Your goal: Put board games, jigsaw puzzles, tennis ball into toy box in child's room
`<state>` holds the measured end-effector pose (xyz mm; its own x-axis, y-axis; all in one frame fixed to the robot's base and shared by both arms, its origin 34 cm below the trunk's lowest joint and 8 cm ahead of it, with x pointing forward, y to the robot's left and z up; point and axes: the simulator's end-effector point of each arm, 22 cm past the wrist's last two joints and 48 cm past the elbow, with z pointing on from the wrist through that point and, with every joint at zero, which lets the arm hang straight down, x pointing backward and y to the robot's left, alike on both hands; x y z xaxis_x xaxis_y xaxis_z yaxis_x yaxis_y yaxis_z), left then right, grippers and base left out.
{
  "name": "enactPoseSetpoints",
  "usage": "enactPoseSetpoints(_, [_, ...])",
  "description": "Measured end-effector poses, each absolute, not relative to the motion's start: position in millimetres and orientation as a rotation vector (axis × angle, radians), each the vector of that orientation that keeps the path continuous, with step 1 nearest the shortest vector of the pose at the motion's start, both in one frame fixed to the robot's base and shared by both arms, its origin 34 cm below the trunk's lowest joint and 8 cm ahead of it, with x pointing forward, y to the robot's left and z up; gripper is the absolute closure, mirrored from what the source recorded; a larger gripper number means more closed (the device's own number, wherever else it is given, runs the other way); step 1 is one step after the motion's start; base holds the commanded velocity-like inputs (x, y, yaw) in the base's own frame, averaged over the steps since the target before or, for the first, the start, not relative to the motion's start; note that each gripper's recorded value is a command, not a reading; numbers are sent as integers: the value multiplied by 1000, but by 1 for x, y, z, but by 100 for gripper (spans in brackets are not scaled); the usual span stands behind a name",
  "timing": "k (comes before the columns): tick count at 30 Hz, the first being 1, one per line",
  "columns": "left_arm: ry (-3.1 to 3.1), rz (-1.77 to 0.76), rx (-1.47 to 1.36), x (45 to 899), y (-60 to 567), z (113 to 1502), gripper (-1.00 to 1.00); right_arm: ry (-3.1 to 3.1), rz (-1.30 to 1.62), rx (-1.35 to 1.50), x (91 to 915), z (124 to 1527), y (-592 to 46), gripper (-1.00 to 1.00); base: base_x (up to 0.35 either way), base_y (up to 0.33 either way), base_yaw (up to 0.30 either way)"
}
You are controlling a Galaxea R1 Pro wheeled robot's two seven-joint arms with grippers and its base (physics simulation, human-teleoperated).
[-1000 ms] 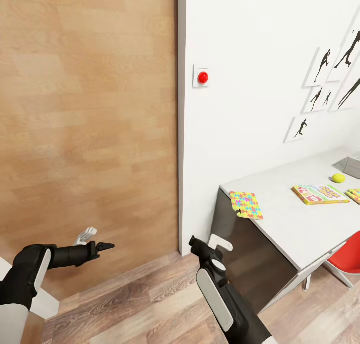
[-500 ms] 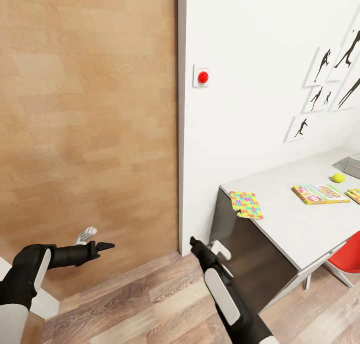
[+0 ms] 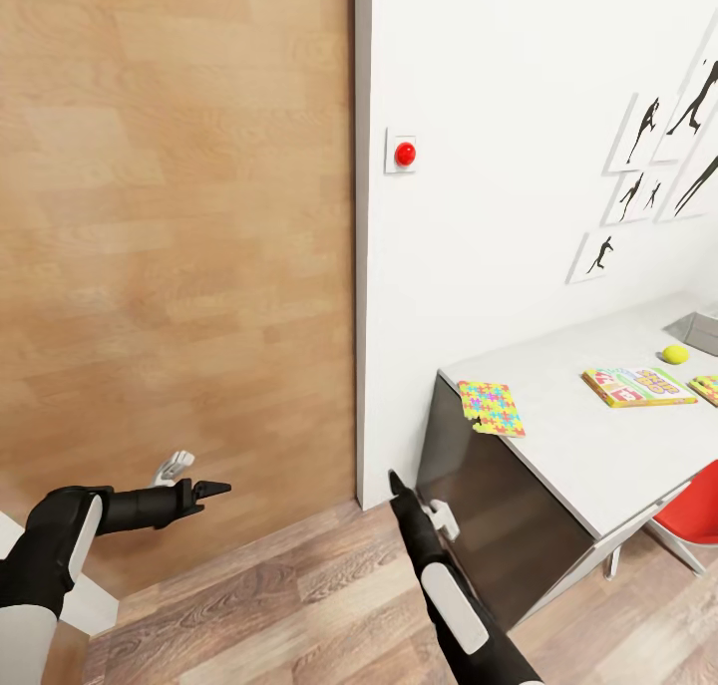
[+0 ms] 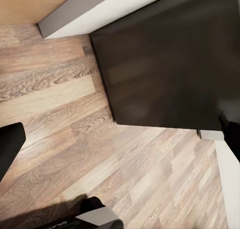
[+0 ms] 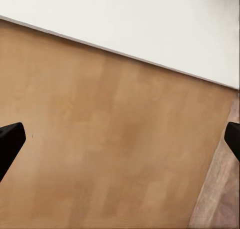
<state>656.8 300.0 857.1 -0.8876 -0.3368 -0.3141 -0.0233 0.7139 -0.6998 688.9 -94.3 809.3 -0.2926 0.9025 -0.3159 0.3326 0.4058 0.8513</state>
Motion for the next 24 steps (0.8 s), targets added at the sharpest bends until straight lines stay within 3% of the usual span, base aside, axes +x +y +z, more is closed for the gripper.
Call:
enactPoseSetpoints(11, [2496,-1012,-276,657,302,858,-100,1696,986,1287,689,811,-98,-100,0,0,0])
enactPoseSetpoints(24, [2495,-1011,-276,657,303,859,-100,1794,1025,1140,682,817,-57,-100,0,0,0])
